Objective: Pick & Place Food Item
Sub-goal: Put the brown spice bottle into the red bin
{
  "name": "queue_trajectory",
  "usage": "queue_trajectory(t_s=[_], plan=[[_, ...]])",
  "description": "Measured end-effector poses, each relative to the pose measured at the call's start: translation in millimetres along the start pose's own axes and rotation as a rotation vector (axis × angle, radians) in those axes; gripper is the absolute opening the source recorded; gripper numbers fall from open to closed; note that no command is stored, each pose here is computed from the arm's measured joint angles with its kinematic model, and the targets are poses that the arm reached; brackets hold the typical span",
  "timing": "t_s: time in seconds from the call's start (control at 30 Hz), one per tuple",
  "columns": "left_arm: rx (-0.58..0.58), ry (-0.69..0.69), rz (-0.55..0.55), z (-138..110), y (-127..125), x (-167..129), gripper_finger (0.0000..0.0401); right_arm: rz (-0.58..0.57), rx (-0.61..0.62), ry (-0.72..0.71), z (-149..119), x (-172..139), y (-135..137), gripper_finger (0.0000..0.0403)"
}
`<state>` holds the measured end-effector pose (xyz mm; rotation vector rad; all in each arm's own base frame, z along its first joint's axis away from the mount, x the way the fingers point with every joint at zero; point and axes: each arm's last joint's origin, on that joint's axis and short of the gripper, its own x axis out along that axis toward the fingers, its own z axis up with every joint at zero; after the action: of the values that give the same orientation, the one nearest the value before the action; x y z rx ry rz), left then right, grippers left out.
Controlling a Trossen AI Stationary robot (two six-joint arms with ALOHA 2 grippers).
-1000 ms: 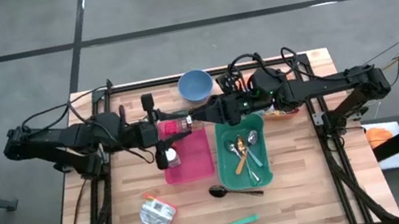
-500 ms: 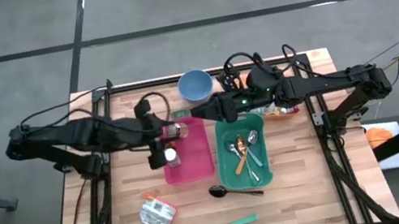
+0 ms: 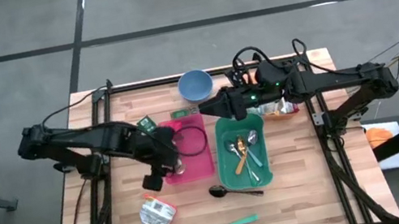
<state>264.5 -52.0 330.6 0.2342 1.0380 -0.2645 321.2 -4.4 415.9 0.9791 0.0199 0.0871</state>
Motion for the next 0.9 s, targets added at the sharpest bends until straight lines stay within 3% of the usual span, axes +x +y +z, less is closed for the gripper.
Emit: queue_trajectory(t_s=[0.2, 0.47, 0.67, 0.9], plan=[[0.193, 0.140, -0.041, -3, 0, 23, 0.0164, -0.026, -0.035, 0.019, 0, -6, 1, 0.0343], [0.364, 0.271, -0.096, -1, 1, 62, 0.0164, -0.076, -0.045, 0.055, -3, -7, -3, 0.0343], [0.463, 0.320, -0.132, -3, 1, 89, 0.0164, -0.097, -0.057, 0.070, -4, -9, -4, 0.0343], [0.577, 0.288, -0.146, -13, -1, 113, 0.0164, -0.111, -0.058, 0.083, -6, -9, -6, 0.0343]])
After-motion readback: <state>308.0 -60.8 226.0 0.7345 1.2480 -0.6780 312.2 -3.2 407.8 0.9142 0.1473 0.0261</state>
